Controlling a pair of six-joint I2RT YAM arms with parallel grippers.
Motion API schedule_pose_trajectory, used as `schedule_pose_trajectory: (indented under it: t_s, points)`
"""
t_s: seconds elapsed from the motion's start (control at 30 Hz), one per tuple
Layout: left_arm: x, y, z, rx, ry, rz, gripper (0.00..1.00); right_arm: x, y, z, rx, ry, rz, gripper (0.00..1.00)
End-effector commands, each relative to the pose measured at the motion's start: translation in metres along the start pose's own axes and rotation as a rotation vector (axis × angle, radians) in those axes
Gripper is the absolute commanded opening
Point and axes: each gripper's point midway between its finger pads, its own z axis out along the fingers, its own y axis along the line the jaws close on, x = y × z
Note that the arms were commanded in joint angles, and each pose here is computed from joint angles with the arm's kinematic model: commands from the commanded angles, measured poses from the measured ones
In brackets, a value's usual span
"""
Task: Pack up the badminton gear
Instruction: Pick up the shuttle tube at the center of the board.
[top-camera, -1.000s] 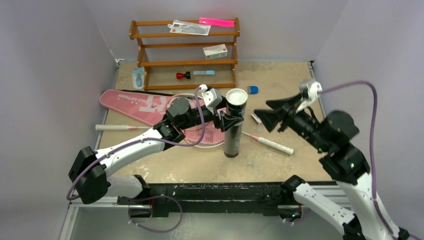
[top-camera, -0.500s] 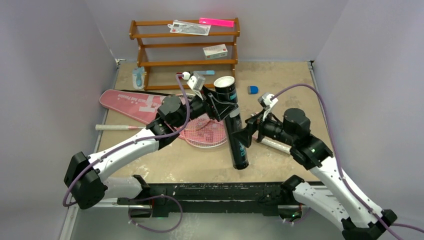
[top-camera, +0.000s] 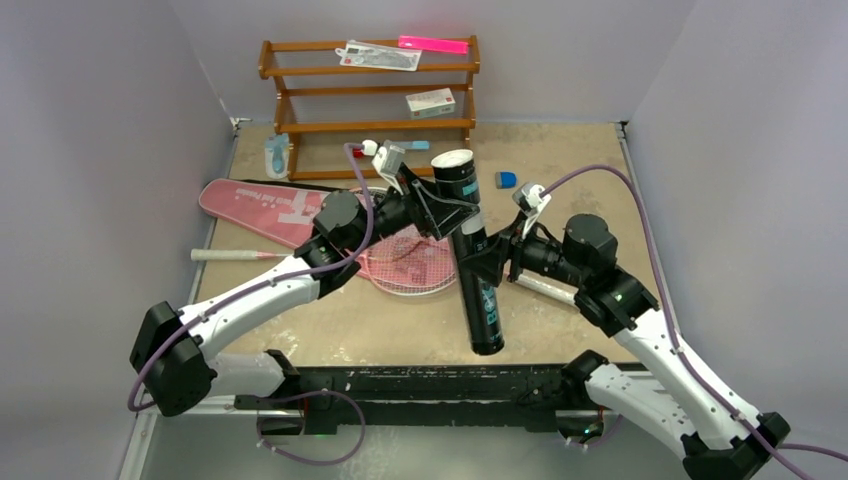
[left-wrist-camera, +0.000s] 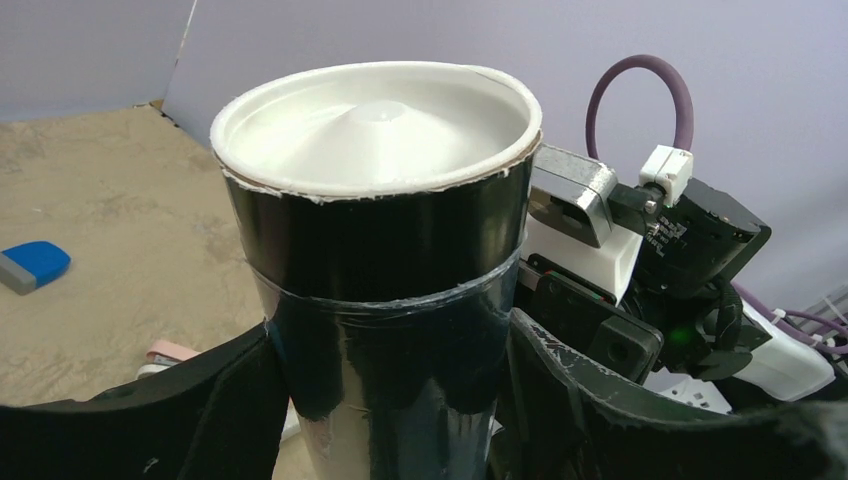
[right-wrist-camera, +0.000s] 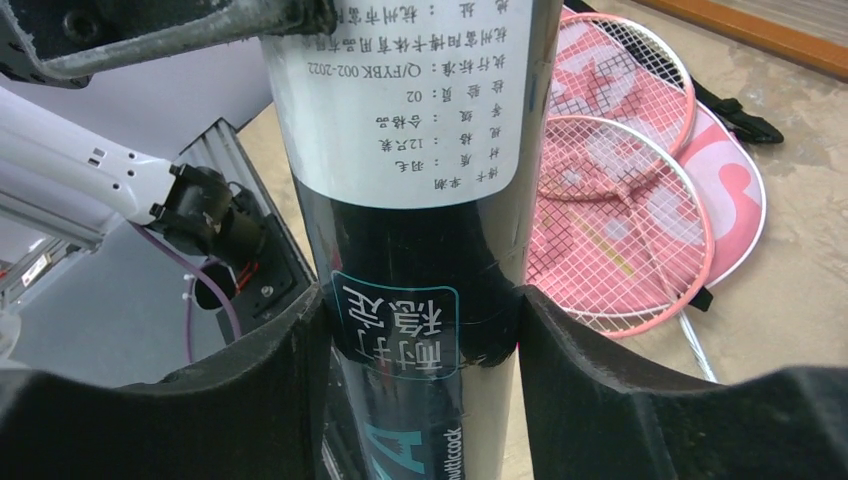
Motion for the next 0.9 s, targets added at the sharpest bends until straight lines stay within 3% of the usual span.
schedule_pose_trajectory:
  t_s: [0.0, 0.07, 0.23, 0.47, 0.63, 0.77, 0.87]
  points:
    - [-0.039, -0.032, 0.01, 0.111, -0.108, -0.017, 0.49, -0.008, -0.001, -0.002, 0.02, -0.04, -0.004, 0.5]
    - [-0.037, -0.03, 0.011, 0.101, -0.095, -0.015, 0.58, -0.009, -0.013, -0.004, 0.09, -0.038, 0.002, 0.44]
    - [-0.032, -0.021, 0.009, 0.024, -0.017, 0.041, 0.78, -0.002, -0.04, -0.011, 0.264, 0.023, 0.034, 0.41]
    - [-0.032, 0.014, -0.023, -0.237, 0.056, 0.157, 0.85, -0.005, -0.076, -0.019, 0.473, 0.06, 0.013, 0.4]
    - [-0.037, 0.037, -0.06, -0.407, 0.033, 0.212, 0.87, -0.007, -0.117, -0.014, 0.671, 0.106, 0.043, 0.38]
    - [-0.02, 0.06, -0.088, -0.515, 0.064, 0.233, 0.99, -0.03, -0.159, -0.023, 0.88, 0.105, -0.006, 0.41]
    - [-0.013, 0.075, -0.106, -0.594, 0.063, 0.249, 1.0, -0.045, -0.202, -0.042, 1.087, 0.155, -0.066, 0.42]
